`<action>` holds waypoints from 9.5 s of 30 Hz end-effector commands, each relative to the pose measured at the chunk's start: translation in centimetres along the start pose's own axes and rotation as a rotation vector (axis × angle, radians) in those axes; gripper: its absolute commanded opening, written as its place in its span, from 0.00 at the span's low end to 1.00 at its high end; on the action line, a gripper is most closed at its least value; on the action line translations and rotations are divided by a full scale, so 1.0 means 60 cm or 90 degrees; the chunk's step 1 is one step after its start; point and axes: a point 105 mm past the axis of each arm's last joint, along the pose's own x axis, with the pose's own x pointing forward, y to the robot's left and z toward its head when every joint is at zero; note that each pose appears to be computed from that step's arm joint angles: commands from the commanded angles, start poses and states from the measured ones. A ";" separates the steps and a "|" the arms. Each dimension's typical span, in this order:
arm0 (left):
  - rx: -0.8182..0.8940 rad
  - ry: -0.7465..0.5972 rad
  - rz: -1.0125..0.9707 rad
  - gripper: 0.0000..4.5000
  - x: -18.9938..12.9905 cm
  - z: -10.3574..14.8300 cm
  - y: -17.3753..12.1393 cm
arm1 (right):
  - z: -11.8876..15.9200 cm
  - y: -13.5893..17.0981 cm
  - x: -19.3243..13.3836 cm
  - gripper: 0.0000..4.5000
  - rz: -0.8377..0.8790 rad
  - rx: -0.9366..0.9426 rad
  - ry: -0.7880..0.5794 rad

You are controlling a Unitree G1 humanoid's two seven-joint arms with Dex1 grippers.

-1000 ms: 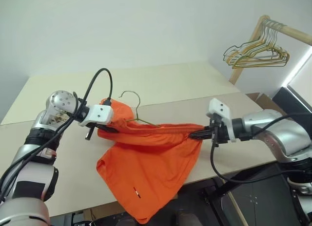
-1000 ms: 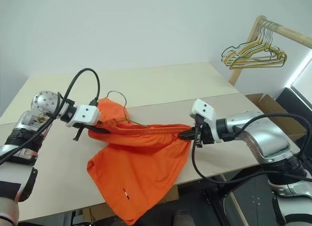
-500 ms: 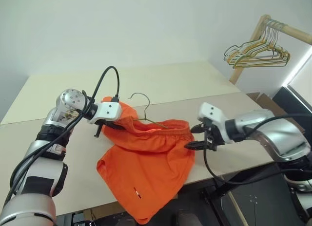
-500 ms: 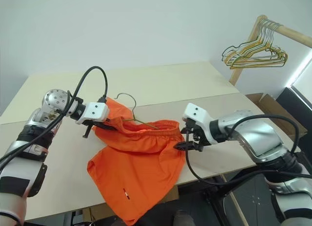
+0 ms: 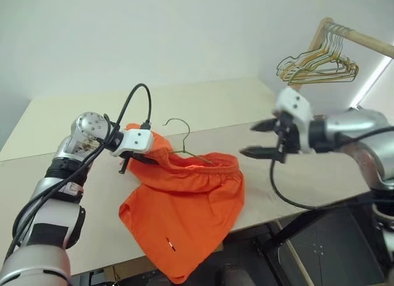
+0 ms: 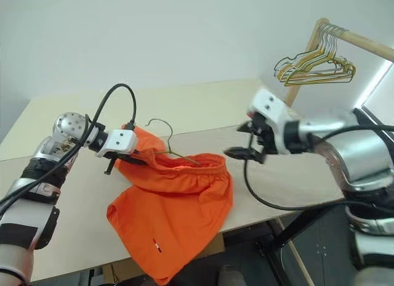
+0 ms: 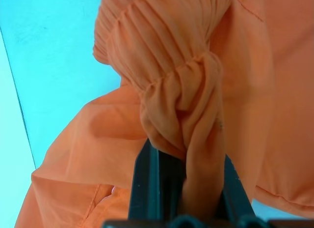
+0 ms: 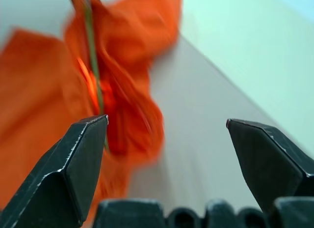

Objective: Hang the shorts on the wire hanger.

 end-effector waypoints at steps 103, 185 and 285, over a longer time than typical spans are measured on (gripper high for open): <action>-0.052 -0.004 0.148 0.00 -0.071 -0.042 0.020 | -0.039 0.034 0.100 0.00 0.093 -0.060 0.047; -0.094 -0.039 0.250 0.62 -0.120 -0.030 0.022 | 0.020 -0.023 0.005 0.00 0.074 -0.104 0.057; -0.037 -0.148 0.068 0.00 0.002 0.101 0.062 | -0.020 -0.015 -0.118 0.99 -0.024 -0.188 0.190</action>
